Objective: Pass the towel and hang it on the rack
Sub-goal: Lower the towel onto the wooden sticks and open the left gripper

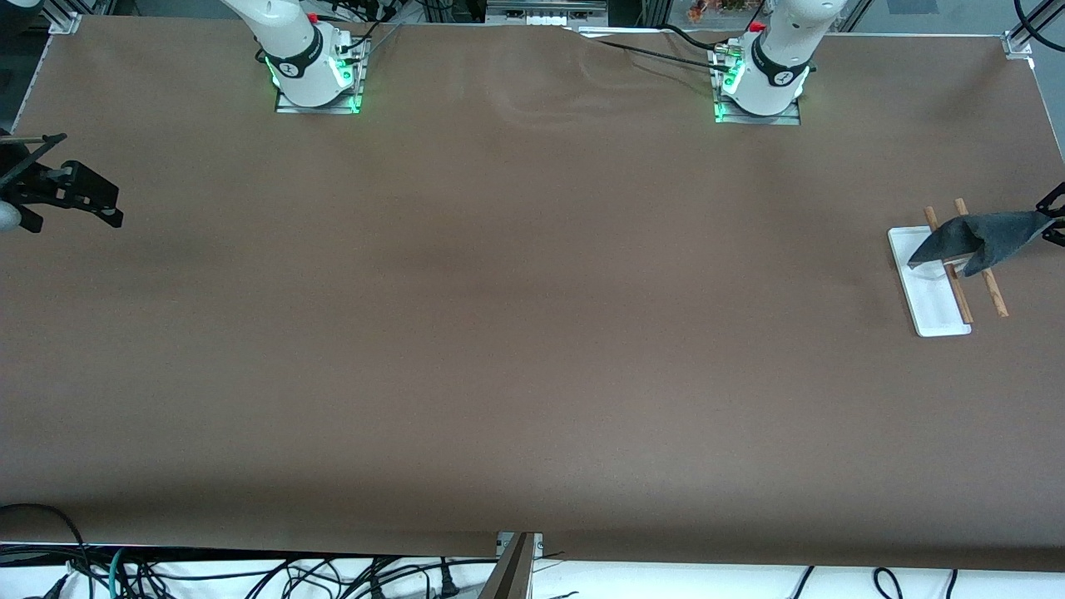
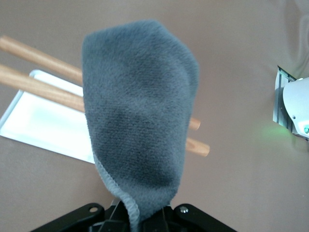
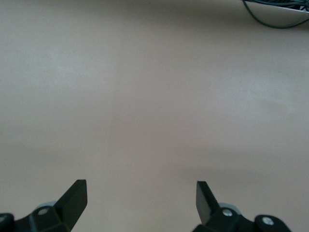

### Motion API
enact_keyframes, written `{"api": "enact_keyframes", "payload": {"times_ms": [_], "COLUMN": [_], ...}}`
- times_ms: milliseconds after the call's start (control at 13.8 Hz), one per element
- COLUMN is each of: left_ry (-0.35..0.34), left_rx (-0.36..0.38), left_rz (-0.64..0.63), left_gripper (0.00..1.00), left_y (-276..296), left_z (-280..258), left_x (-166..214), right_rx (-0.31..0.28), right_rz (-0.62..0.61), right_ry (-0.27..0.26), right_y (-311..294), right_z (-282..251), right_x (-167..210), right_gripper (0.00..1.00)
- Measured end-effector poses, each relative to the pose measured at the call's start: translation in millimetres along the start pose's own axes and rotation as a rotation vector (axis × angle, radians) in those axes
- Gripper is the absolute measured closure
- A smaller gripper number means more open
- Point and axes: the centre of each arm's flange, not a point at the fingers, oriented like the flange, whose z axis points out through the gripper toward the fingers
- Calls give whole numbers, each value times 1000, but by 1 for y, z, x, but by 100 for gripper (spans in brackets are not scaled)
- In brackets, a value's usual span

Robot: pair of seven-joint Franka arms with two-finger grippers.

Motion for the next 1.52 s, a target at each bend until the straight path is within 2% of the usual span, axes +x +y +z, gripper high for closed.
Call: {"api": "enact_keyframes", "payload": {"times_ms": [217,578,940,1012,1373,1518], "left_ry": [6,-12,-4,-3,5,0], "left_rx": [1,-3,-14,-16,-11,13], "left_rz": [6,18,4,0,-17,-21], "left_gripper": [97,97,95,90,41,20], "left_y": [-10,-21,-22,-22,-22,-23], "left_z": [10,11,18,20,25,15], "left_x": [-2,23,14,10,-3,-7], "right_rx": [2,1,1,1,1,2], "right_rz": [-5,-10,-9,-9,-10,-10], "right_ry": [-19,-20,-23,-23,-24,-25], "right_y": [-3,-5,-4,-4,-5,-5], "right_z": [6,9,10,11,11,12], "right_x": [3,9,10,10,10,10], "right_gripper": [0,0,0,0,0,0]}}
